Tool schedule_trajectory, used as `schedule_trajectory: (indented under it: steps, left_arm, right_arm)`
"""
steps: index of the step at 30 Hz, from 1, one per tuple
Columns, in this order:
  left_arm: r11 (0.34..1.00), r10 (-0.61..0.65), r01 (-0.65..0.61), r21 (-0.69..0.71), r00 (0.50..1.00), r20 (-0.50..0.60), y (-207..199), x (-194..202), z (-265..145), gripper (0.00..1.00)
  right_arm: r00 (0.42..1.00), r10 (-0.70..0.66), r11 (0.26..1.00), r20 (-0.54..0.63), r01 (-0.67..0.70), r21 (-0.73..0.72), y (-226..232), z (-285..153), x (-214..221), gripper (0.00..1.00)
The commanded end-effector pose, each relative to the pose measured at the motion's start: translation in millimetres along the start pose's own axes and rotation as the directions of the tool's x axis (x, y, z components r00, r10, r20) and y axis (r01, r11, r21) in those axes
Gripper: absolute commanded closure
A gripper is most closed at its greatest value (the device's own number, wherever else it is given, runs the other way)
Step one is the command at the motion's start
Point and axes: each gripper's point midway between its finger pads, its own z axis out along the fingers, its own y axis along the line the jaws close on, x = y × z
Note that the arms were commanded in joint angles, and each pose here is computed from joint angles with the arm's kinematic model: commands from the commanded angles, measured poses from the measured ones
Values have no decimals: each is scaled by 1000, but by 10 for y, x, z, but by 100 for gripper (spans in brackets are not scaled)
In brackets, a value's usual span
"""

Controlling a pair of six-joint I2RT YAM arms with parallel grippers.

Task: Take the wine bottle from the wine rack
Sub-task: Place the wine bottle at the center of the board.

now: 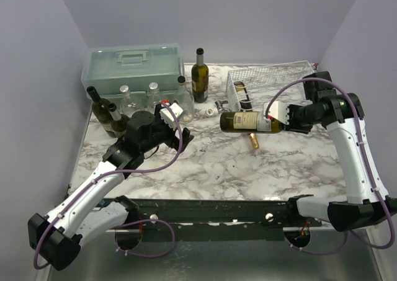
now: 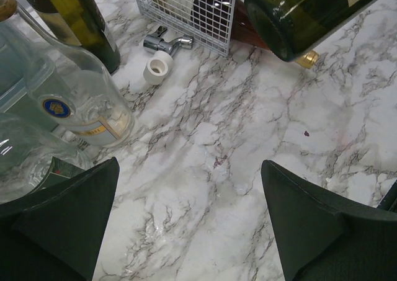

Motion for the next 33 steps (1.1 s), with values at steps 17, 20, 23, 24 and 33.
schedule_trajectory:
  steps: [17,20,23,24,33]
  left_arm:
    - [1000,19,-19,-18,1000,-11,28,57,3,1]
    - [1000,21,-21,-20,1000,-9,30,50,-5,1]
    - [999,23,-23,-22,1000,-5,33,40,-12,1]
    - [999,23,-23,-22,1000,-6,32,43,-13,1]
    - [999,26,-26,-24,1000,0,35,26,-25,1]
  right_arm:
    - [921,-317,938,-227,339,66,-89,18,-810,100]
    - [893,-361,918,-268,391,64,-40,28,-908,100]
    - [856,-404,892,-322,446,67,-12,32,-983,100]
    - [841,-417,883,-345,465,67,-7,37,-997,100]
    - [735,-503,797,-454,598,83,1,16,-1215,100]
